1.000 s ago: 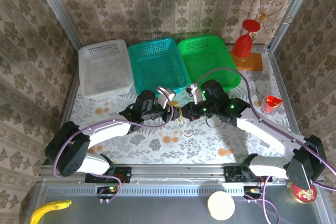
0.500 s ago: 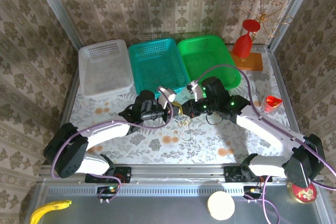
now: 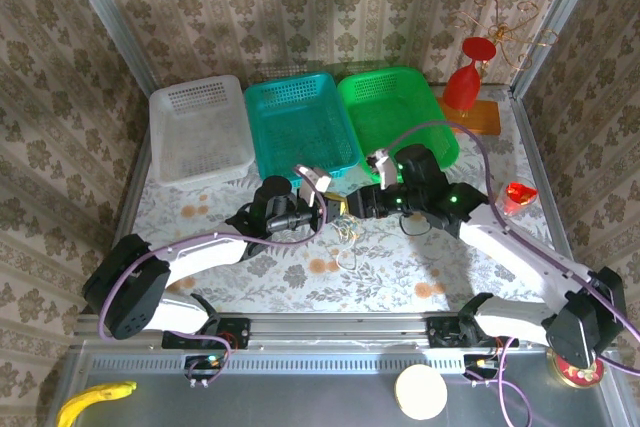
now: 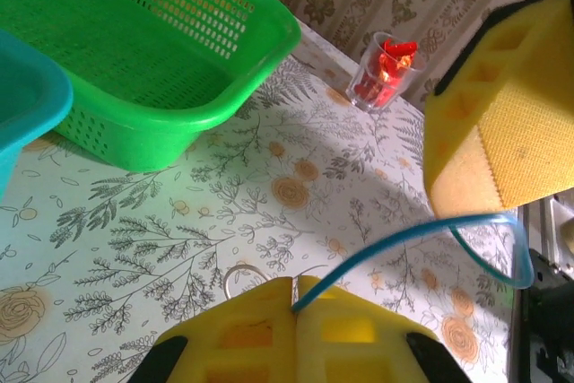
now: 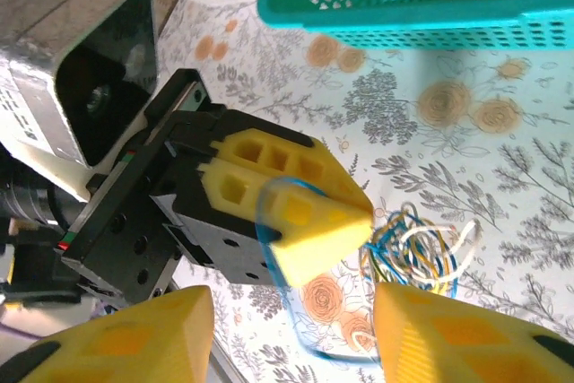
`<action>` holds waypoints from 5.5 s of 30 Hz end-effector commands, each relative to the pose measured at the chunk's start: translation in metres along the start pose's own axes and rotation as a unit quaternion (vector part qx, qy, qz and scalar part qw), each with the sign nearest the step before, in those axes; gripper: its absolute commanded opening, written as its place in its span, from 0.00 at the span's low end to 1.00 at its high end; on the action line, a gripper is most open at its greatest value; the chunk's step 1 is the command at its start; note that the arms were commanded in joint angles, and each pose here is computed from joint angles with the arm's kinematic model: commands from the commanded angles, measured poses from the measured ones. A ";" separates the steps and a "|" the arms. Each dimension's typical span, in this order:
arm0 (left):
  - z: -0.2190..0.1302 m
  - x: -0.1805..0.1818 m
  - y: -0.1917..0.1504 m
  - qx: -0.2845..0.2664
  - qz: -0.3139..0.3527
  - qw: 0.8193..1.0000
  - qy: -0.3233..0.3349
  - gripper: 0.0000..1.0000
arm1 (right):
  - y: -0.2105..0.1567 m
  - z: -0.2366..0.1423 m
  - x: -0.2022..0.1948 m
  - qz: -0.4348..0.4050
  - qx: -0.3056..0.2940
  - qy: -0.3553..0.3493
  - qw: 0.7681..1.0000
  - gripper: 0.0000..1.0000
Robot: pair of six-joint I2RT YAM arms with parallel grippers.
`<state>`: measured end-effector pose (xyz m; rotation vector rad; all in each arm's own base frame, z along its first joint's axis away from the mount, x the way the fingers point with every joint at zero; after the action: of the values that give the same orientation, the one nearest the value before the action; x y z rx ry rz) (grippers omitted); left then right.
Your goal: Untangle the cables
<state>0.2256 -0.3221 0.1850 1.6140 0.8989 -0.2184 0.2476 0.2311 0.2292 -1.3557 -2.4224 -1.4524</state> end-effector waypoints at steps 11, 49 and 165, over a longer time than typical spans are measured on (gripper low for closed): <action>-0.006 -0.006 0.029 -0.070 -0.099 0.992 0.017 0.00 | -0.045 -0.014 -0.044 0.052 -0.089 -0.073 0.992 0.62; -0.023 -0.078 0.099 -0.114 -0.148 0.981 -0.059 0.00 | -0.102 0.077 -0.099 0.065 -0.034 -0.179 0.981 0.26; -0.051 -0.201 0.204 -0.159 -0.052 0.971 -0.173 0.00 | 0.013 -0.024 -0.010 -0.054 -0.236 -0.087 0.966 0.73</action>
<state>0.2112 -0.3562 0.4470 1.2237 0.7836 -0.4013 0.2437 0.2021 0.2279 -1.5474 -2.4034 -2.0310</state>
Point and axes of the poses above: each hand's point on the last joint's axis, 136 mm out from that joint toward the fingers, its own z axis out along the fingers, its own x axis along the line the jaws close on, y = z × x, the point moved 2 cm from there along -z, back along the fingers, and after that the axes turned 12 degrees about -z, right-handed, at the moved point
